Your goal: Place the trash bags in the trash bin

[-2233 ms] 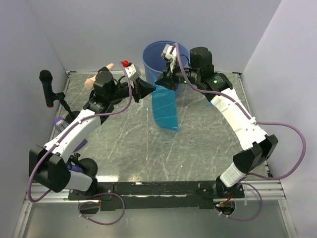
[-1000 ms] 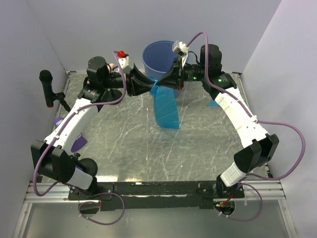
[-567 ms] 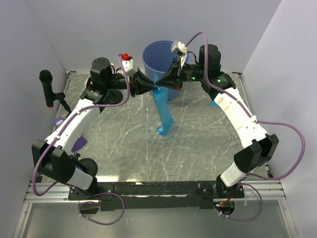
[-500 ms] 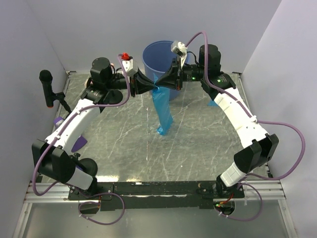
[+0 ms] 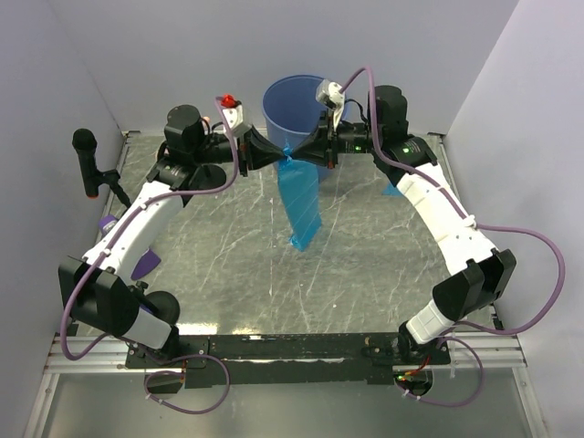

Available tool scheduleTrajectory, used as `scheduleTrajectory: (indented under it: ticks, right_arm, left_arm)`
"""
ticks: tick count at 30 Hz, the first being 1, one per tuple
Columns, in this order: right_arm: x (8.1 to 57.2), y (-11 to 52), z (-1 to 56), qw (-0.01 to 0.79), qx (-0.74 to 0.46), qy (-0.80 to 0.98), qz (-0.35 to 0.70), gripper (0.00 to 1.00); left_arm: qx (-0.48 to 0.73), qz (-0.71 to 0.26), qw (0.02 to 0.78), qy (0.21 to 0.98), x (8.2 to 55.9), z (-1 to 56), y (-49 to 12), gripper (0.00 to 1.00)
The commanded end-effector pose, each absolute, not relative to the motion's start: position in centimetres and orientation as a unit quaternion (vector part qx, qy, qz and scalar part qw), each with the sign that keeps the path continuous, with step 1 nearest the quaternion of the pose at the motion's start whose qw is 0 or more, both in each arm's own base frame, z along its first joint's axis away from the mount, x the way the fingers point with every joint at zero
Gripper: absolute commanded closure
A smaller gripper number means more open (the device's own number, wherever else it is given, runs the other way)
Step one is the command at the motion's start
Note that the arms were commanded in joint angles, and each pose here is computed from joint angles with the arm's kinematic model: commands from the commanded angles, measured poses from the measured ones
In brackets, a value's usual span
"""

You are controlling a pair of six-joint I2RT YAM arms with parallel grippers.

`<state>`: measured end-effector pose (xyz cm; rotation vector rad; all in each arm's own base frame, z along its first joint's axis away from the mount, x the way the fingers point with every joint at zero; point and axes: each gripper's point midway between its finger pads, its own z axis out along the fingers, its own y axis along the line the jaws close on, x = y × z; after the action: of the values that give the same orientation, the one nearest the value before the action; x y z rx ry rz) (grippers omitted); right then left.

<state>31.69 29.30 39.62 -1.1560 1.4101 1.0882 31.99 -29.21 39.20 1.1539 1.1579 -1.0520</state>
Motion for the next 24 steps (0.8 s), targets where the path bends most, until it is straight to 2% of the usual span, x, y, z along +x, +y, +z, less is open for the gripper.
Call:
scheduleTrajectory:
  ticks: [1,6,13,24]
  right_arm:
    - [32.1,27.9,38.9,0.5,-0.473,0.597,0.411,0.95]
    - [32.4,27.9,38.8,0.501,-0.476,0.598,0.406,1.0]
    - [30.9,28.4,42.6,0.525,-0.484,0.552,0.431,0.71]
    - [31.6,30.0,42.3,0.512,-0.483,0.549,0.45,0.68]
  left_arm:
    - [0.489,-0.442,0.593,0.463,31.0,42.3,-28.4,0.99]
    - [0.488,-0.443,0.589,0.467,31.1,41.9,-28.4,0.99]
    - [0.513,-0.424,0.581,0.469,31.6,40.5,-28.6,1.0]
    - [0.517,-0.426,0.58,0.464,31.5,40.6,-28.8,0.99]
